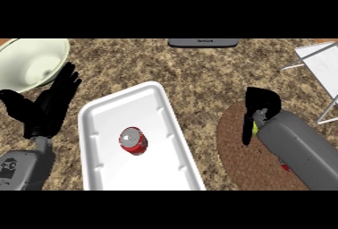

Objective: Pick the pear from the placemat and place it in the tiered shelf

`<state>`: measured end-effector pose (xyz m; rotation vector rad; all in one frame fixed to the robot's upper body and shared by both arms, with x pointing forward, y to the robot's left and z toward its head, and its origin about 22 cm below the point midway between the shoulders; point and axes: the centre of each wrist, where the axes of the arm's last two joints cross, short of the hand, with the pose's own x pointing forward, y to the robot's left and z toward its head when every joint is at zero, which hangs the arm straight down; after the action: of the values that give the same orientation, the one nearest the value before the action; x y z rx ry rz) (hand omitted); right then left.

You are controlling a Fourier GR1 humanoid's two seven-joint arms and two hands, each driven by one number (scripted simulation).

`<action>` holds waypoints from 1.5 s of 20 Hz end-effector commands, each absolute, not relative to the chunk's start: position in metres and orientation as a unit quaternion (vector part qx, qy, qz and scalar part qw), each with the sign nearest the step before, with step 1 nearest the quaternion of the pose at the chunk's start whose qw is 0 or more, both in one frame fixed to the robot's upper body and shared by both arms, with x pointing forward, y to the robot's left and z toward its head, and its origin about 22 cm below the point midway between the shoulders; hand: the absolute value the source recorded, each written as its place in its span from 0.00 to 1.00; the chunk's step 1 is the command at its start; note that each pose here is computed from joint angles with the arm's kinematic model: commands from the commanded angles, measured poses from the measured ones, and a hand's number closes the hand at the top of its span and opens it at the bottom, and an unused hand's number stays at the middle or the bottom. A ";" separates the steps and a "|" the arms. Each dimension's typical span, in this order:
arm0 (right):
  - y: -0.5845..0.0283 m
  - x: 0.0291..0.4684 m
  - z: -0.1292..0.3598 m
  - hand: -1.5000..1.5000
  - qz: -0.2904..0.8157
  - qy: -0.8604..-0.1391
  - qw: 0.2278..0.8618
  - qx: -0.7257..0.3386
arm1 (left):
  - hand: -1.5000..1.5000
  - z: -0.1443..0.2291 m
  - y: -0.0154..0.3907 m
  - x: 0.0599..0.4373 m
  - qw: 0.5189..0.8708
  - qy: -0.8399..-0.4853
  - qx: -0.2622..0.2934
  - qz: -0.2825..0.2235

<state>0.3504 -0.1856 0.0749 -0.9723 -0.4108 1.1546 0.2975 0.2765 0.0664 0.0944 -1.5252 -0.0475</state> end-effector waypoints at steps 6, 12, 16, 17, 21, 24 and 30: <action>-0.197 0.343 0.041 0.00 0.492 -0.116 0.734 -0.455 | 0.50 0.073 0.280 0.294 0.722 -0.690 0.041 -0.024; -0.206 0.354 0.033 1.00 0.516 -0.113 0.723 -0.445 | 0.50 0.058 0.267 0.309 0.723 -0.690 0.027 -0.016; -0.200 0.337 0.033 1.00 0.542 -0.145 0.685 -0.465 | 0.50 0.068 0.295 0.282 0.725 -0.687 0.043 -0.021; -0.188 0.345 0.038 1.00 0.540 -0.162 0.680 -0.469 | 0.50 0.047 0.273 0.317 0.721 -0.691 0.042 -0.024; -0.158 0.317 0.029 1.00 0.567 -0.298 0.658 -0.395 | 0.50 0.054 0.278 0.287 0.727 -0.685 0.040 -0.023; -0.102 0.294 0.041 1.00 0.574 -0.427 0.620 -0.322 | 0.50 0.064 0.278 0.299 0.723 -0.689 0.035 -0.023; -0.088 0.247 0.064 1.00 0.504 -0.506 0.621 -0.323 | 0.50 0.068 0.279 0.296 0.723 -0.689 0.043 -0.015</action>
<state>0.2782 -0.1050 0.0451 -0.7874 -1.0214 1.2421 0.2982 0.2788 0.0661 0.0944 -1.5263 -0.0437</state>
